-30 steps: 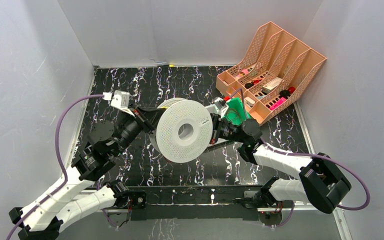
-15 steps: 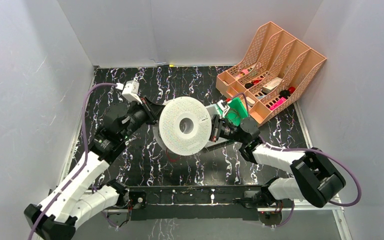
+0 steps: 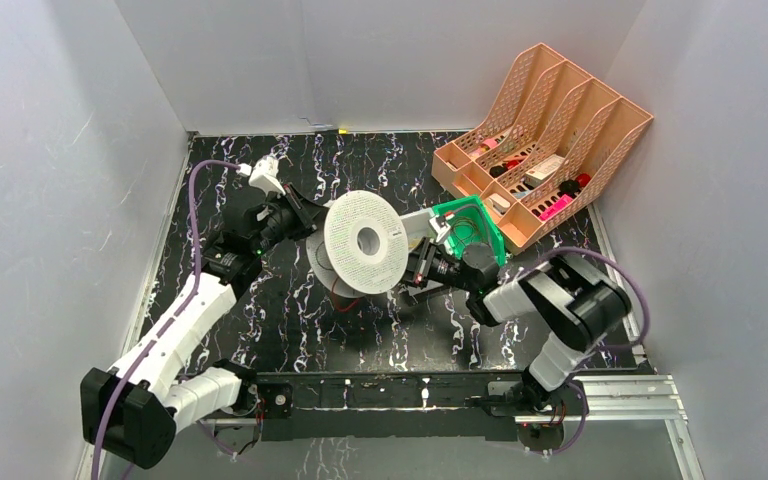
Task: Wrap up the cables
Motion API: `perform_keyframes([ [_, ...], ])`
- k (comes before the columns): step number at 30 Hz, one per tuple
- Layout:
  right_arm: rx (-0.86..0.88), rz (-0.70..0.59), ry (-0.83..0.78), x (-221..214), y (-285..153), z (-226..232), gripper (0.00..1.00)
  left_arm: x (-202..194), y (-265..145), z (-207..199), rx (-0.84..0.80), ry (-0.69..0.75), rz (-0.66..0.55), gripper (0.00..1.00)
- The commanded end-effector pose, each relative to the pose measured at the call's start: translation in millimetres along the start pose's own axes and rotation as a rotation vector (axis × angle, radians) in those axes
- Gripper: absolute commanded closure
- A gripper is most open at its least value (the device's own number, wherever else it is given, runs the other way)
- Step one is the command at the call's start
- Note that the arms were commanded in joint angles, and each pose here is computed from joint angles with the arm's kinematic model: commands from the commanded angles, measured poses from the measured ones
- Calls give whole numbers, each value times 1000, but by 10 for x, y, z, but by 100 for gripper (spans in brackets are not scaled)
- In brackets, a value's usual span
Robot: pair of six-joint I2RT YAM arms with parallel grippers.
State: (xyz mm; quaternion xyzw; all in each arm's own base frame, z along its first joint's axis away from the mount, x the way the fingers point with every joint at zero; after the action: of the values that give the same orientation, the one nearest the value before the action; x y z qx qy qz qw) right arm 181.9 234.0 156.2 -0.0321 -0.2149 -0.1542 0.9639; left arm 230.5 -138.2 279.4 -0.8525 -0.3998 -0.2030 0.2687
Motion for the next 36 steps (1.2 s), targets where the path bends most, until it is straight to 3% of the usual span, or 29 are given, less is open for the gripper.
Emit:
perform_keyframes([
  [1,296,-35,-85,137,128,324,100,86,39,21,0,-16,-57,100],
  [16,292,-29,-9,160,433,153,97,71,172,278,88,-42,-88,100],
  [36,258,-26,24,62,514,108,80,232,307,467,162,-93,-153,100],
])
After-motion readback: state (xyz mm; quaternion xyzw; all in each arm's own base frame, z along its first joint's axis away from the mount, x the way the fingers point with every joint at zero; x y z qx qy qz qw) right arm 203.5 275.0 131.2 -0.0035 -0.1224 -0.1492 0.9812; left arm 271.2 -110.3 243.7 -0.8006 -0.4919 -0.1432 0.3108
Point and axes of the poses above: each gripper's point midway between its finger pads, its own y axis out along the fingers, its own z axis along the line the jaws close on, x = y × z, the point moved 10 cm from there along -y, back along the fingers, and after that the axes turned 8 degrees about -y, right-handed, at the moved point
